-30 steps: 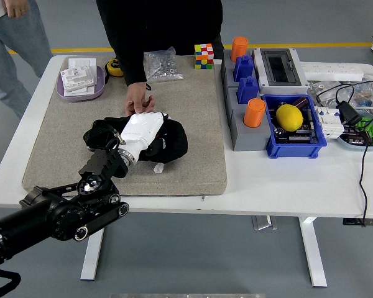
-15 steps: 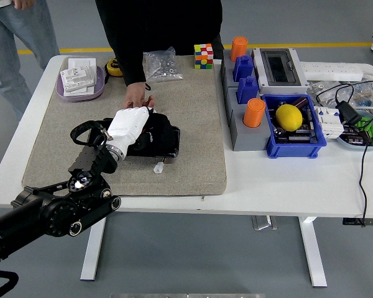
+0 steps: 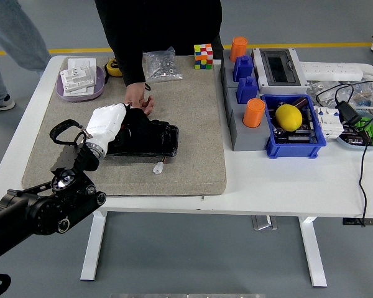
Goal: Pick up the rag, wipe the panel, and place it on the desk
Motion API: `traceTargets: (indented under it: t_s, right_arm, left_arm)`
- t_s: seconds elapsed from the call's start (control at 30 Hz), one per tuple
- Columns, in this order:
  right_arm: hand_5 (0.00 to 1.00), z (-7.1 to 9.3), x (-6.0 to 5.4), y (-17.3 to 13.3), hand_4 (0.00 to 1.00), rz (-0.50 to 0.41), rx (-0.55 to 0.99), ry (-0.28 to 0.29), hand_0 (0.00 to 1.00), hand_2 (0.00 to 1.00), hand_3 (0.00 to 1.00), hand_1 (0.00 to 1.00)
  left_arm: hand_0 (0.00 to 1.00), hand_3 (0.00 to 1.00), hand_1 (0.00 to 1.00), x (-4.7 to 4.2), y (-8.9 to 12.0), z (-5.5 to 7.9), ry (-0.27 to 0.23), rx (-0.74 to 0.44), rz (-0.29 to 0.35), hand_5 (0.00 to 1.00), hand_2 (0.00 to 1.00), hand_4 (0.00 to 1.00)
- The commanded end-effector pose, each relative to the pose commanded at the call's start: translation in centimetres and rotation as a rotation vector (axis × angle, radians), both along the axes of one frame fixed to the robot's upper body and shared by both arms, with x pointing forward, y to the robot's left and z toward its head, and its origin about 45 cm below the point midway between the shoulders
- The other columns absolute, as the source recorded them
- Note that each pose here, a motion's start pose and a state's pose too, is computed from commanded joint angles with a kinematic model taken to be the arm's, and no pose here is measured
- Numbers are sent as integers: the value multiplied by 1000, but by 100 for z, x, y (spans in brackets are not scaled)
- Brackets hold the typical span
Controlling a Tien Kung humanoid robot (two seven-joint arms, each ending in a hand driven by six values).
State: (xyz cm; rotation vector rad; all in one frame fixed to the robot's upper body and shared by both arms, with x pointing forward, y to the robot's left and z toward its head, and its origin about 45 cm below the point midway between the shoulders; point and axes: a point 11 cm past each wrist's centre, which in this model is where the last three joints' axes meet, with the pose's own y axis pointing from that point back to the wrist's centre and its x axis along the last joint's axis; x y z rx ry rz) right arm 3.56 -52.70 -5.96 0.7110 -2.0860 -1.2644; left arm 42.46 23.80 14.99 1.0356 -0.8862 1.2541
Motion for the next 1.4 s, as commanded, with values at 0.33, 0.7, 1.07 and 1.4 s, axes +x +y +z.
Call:
traceTargets:
  t_s: [0.33, 0.7, 1.07, 1.4]
  right_arm:
    - [656, 3, -15, -7, 998, -8, -4, 0, 709, 663, 611, 514]
    - [655, 0, -34, -4, 998, -12, -5, 5, 710, 663, 611, 514]
    - [656, -10, -45, 12, 998, -6, -4, 11, 710, 663, 610, 515]
    - [656, -18, -41, 29, 998, -1, -4, 13, 709, 663, 610, 514]
  left_arm:
    - [299, 220, 121, 22, 325, 8, -6, -3, 87, 2, 454, 2]
    - [300, 219, 121, 3, 615, -18, -4, -10, 172, 2, 452, 2]
    - [300, 221, 120, 9, 846, 32, -21, -34, 257, 2, 450, 2]
    - [300, 224, 121, 11, 1107, 81, -36, -88, 376, 2, 450, 2]
